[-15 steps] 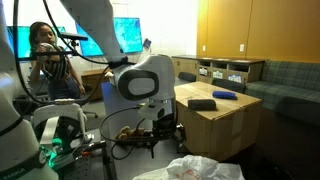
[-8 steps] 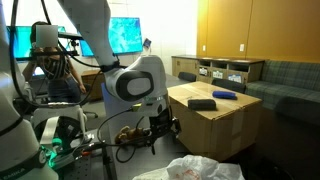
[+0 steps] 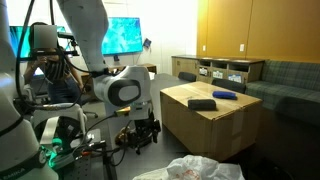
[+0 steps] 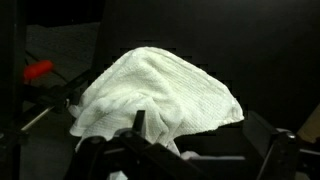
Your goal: Retrieve the stuffed deer from the box and place it on the table. Lift the black object on the table and position it on top of the box. Take the plastic on the box and place it to the right of the table. Grab the red toy and the towel, then place them on the box. Lastly, pick up the blue object from the box and place it on the table.
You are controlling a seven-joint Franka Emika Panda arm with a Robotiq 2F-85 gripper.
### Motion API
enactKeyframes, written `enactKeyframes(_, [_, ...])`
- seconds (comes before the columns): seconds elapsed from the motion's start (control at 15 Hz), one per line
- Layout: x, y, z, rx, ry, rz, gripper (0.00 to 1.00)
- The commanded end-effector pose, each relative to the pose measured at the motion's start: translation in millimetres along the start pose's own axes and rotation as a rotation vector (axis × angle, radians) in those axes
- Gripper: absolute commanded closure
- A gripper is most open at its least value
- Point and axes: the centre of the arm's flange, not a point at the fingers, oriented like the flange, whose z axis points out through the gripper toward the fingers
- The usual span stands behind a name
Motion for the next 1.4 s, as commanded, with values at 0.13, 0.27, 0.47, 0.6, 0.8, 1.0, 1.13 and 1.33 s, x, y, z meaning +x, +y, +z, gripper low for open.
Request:
enactKeyframes(0.13, [13.2,-27.0,23.0,-0.053,0.015,-0.091,0.0])
enactKeyframes(0.27, [21.6,-38.2,32.8,-0.077,0.016,-0.122,0.0])
enactKeyframes(0.47, [38.3,-49.1,49.7,-0.099,0.014,-0.164,0.0])
enactKeyframes(0.6, [50.0,-52.8,64.9,-0.111,0.008,-0.179,0.0])
enactKeyframes(0.8, [63.5,-50.1,86.5,-0.135,-0.016,-0.185,0.0])
enactKeyframes(1.0, [73.9,-48.6,103.2,-0.16,-0.034,-0.179,0.0])
enactKeyframes(1.13, [82.3,-48.6,111.8,-0.167,-0.039,-0.171,0.0])
enactKeyframes(1.33, [97.4,-46.6,119.0,-0.176,-0.032,-0.148,0.0])
